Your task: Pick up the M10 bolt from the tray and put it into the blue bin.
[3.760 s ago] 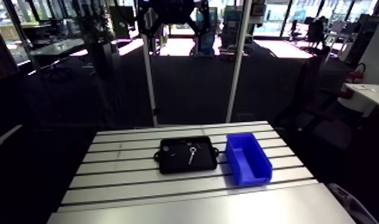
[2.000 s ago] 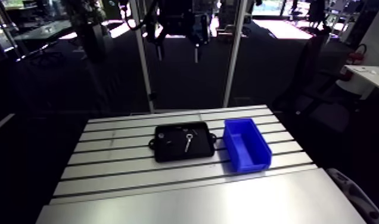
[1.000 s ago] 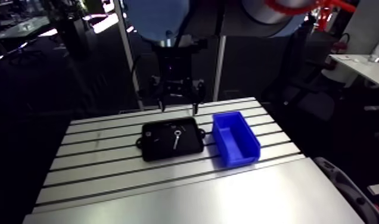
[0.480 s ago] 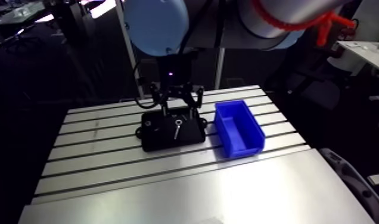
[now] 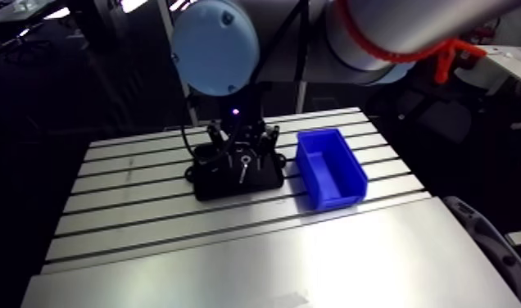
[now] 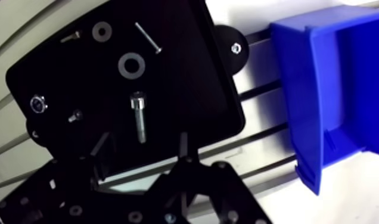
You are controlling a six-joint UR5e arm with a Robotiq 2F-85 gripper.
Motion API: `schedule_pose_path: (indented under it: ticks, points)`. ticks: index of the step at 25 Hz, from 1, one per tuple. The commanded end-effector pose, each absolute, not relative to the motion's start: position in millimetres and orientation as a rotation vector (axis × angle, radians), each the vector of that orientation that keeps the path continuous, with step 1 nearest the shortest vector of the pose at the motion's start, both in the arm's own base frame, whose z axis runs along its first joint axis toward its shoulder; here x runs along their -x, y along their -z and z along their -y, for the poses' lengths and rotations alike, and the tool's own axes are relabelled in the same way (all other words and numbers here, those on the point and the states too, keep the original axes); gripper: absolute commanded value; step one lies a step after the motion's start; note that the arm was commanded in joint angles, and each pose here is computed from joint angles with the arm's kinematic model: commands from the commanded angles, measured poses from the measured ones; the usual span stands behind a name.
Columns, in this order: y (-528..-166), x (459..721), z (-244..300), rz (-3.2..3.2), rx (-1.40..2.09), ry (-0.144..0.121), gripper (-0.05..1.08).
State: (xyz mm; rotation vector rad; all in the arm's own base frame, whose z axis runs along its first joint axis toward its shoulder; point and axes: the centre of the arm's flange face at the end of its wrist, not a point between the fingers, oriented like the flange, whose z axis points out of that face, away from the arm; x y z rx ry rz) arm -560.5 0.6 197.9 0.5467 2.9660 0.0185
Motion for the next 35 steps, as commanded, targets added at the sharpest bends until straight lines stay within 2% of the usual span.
schedule_pose_path:
  ticks: [1, 35]
  points:
    - [-191, 560, 1, -2.964, -0.518, -0.019, 0.38]
    - [-174, 562, 7, -2.968, -0.491, -0.019, 0.44]
